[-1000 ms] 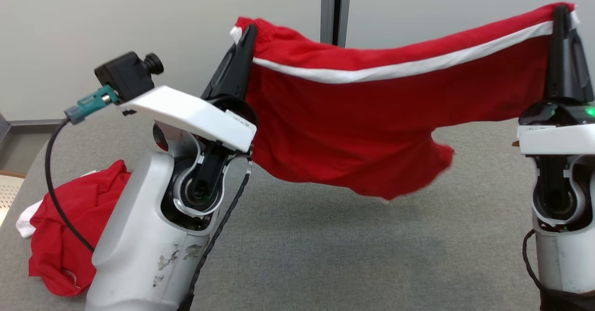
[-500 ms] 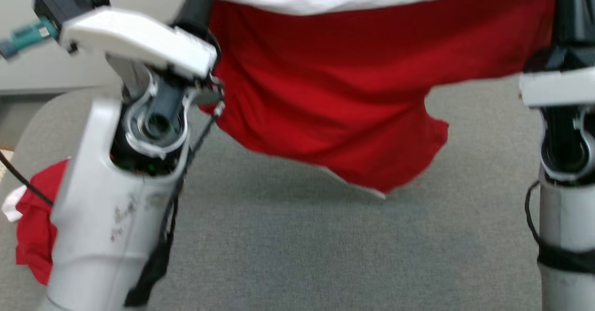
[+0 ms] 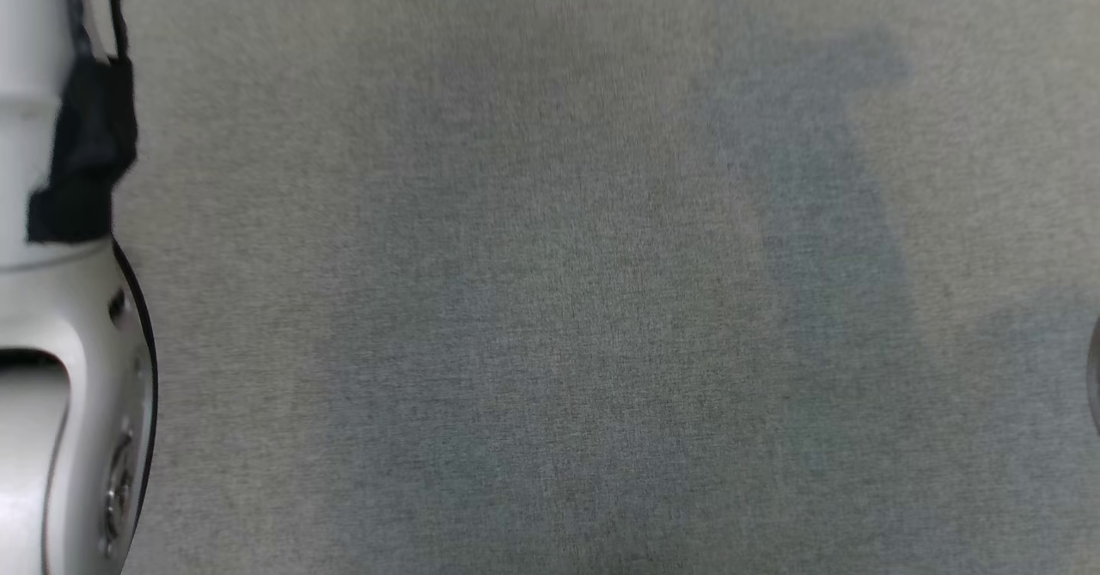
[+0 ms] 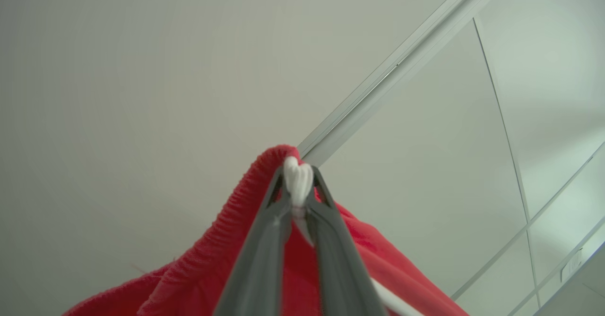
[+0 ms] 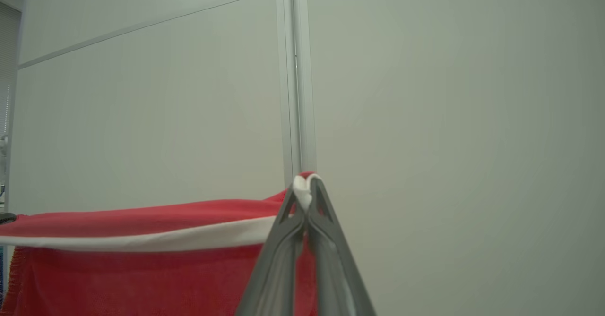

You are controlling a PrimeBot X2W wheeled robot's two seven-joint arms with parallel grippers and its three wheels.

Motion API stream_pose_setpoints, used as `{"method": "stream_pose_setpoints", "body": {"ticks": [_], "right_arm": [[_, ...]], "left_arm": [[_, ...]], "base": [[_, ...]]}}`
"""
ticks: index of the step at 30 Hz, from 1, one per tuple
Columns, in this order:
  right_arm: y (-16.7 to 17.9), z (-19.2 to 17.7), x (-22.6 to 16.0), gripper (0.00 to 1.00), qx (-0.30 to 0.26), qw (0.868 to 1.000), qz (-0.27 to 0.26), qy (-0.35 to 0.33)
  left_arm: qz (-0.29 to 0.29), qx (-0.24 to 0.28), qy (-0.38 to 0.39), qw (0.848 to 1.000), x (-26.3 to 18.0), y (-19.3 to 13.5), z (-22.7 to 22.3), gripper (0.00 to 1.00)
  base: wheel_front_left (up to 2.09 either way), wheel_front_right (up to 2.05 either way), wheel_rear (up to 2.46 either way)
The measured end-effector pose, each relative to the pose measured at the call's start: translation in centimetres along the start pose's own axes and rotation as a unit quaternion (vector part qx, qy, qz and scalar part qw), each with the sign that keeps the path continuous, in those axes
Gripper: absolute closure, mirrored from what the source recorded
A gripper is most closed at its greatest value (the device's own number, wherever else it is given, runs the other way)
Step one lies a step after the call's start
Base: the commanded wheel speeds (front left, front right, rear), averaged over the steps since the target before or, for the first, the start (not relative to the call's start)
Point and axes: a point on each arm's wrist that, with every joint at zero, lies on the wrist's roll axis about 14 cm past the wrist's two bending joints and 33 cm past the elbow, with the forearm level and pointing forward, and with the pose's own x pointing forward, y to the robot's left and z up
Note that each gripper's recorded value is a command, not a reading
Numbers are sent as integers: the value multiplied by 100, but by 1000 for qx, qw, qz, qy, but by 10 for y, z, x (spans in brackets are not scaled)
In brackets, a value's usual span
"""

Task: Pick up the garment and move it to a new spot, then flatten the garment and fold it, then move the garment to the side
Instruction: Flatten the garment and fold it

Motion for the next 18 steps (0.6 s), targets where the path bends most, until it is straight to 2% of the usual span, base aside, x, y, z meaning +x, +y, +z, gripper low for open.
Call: {"method": "stream_pose_setpoints", "body": {"ticks": [3,6,10,12,14,18], "right_arm": [[-17,-40,2,100,5,1000,-19,14],[-26,-93,-12,100,30,997,-37,60],[-30,-168,-55,100,59,986,-60,146],[-22,-203,-86,100,77,975,-69,198],[-13,-223,-111,100,84,966,-68,234],[-14,-237,-149,100,108,951,-95,273]], "left_arm": [[10,2,6,1000,15,32,-25,100],[25,-13,42,999,16,68,-63,100],[66,-6,111,992,-10,124,-118,100],[96,-4,132,987,-31,150,-135,100],[115,4,157,981,-51,167,-152,100],[145,18,203,968,-96,188,-176,100]], "base": [[0,0,0],[0,0,0],[0,0,0],[0,0,0],[0,0,0],[0,0,0]]}}
